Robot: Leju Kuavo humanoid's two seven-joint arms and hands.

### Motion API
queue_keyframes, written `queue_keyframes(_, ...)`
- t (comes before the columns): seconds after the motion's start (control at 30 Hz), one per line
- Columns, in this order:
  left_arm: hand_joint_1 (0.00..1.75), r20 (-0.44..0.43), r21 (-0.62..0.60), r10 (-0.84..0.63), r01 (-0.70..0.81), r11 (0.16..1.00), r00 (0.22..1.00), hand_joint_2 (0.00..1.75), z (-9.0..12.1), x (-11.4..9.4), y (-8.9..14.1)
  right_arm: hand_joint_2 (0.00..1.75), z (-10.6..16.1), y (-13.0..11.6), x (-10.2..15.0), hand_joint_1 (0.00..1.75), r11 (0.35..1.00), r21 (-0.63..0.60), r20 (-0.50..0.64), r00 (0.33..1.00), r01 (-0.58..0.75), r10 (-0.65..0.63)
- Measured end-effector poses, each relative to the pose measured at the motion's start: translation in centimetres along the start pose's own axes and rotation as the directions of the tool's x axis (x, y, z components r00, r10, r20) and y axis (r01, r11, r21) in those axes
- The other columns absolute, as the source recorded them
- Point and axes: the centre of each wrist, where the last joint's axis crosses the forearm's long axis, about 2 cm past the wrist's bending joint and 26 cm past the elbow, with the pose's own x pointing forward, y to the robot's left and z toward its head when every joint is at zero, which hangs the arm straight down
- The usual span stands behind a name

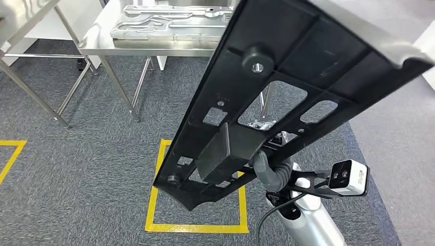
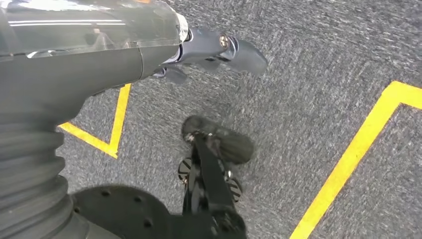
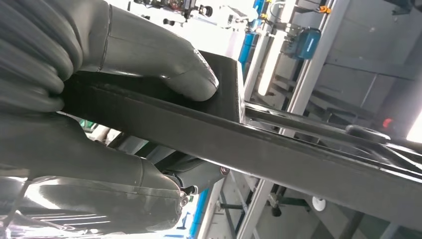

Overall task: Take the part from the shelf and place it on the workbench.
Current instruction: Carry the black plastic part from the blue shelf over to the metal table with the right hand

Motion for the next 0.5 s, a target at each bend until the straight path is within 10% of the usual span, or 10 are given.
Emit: queue_keyframes(0.5, 0.00, 0.021, -0.003, -0.005, 0.005, 1.000, 1.000, 1.75, -0.1, 0.1, 0.8, 1.75, -2.0, -1.0, 1.2, 1.75, 1.000, -0.016, 0.019, 0.999, -0.026, 0.026)
